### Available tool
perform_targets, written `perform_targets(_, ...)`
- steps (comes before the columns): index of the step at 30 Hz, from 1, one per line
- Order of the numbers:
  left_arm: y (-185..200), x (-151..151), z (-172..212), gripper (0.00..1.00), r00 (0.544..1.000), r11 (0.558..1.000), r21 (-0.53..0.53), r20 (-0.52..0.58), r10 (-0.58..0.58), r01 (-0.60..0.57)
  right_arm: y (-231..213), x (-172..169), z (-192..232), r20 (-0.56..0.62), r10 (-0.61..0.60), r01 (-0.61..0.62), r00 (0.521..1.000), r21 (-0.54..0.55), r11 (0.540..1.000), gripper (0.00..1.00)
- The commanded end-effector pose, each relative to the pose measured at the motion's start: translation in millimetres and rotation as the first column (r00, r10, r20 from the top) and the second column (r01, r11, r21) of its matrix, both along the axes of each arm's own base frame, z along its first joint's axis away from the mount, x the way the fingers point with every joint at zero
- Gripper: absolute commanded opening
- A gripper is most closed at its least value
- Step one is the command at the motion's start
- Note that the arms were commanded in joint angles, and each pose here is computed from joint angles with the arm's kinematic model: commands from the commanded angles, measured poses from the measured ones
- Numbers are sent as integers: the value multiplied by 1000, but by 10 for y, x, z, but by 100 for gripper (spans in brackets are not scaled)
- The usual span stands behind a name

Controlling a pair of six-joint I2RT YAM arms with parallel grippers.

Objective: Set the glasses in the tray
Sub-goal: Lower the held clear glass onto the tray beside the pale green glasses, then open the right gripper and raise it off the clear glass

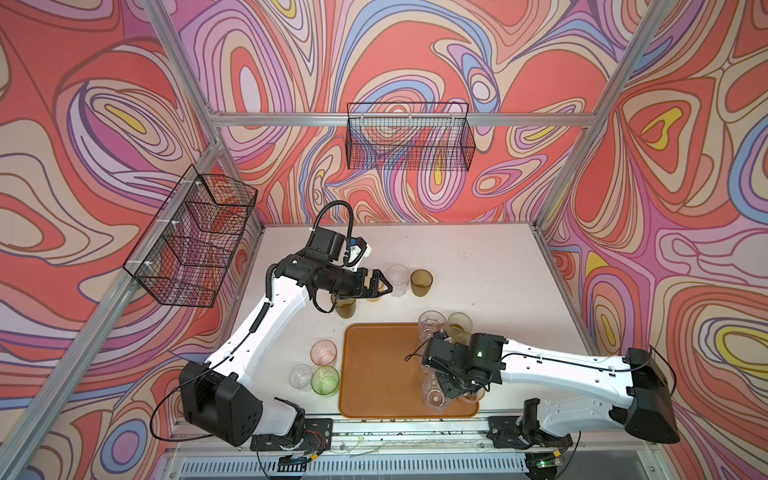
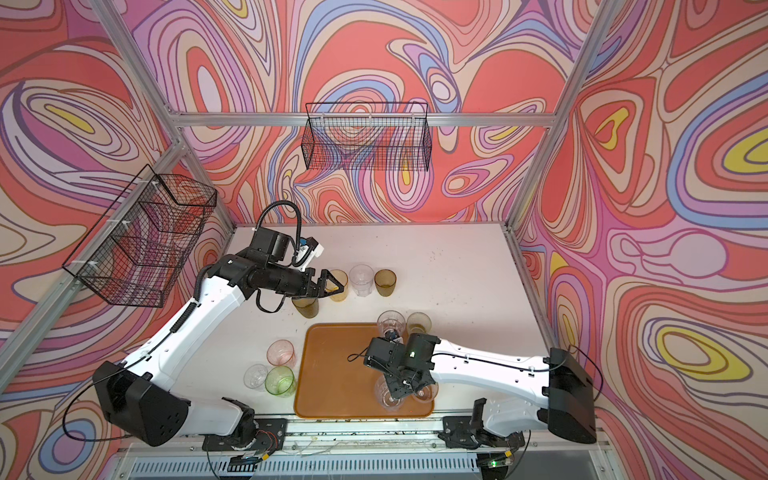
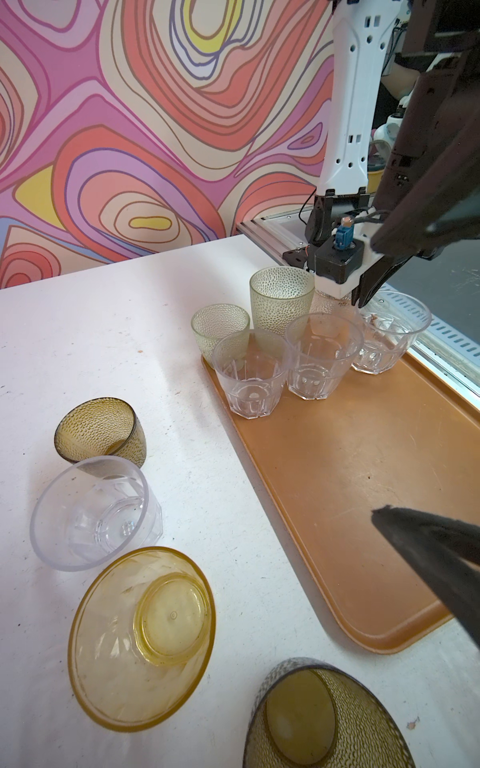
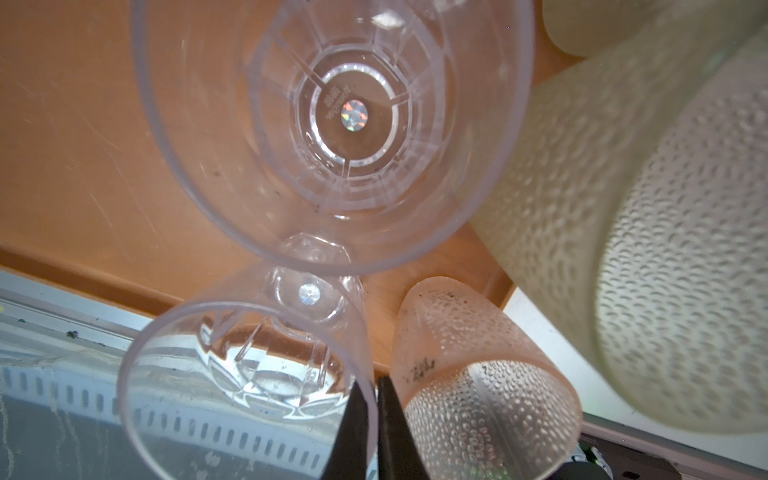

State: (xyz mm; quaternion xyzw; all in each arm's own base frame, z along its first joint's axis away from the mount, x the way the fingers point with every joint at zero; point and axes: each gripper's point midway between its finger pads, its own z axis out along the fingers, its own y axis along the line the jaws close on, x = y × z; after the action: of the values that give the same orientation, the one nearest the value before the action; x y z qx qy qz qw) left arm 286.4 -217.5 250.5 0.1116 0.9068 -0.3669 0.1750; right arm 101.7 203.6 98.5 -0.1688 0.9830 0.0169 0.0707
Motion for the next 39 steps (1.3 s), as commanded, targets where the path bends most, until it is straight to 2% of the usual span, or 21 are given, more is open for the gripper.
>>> perform_targets(1, -19, 14, 0, 97, 1000, 1000, -2, 6, 1, -1, -36, 34, 17, 25, 10, -9, 1000, -30, 1000, 8)
perform_targets(14, -23, 40, -39, 97, 1000, 1000, 6, -3, 2, -2, -14, 101, 151, 63, 3, -2, 998, -18, 1000, 12)
perform_targets(25, 21, 106, -134, 97, 999, 998, 56, -18, 27, -26, -30, 242, 540, 165, -33, 28, 986, 35, 999, 27)
perform_targets(32, 126, 162, -208, 96, 997, 989, 134, -23, 69, -65, -79, 411, 847, 261, -73, 69, 963, 27, 997, 33)
perform_targets(35, 218, 198, -243, 96, 995, 977, 190, -14, 97, -92, -100, 483, 949, 281, -101, 88, 954, 58, 994, 38)
perform_targets(39, 281, 221, -258, 96, 994, 966, 236, -12, 107, -101, -136, 594, 1045, 292, -136, 110, 947, 102, 989, 40)
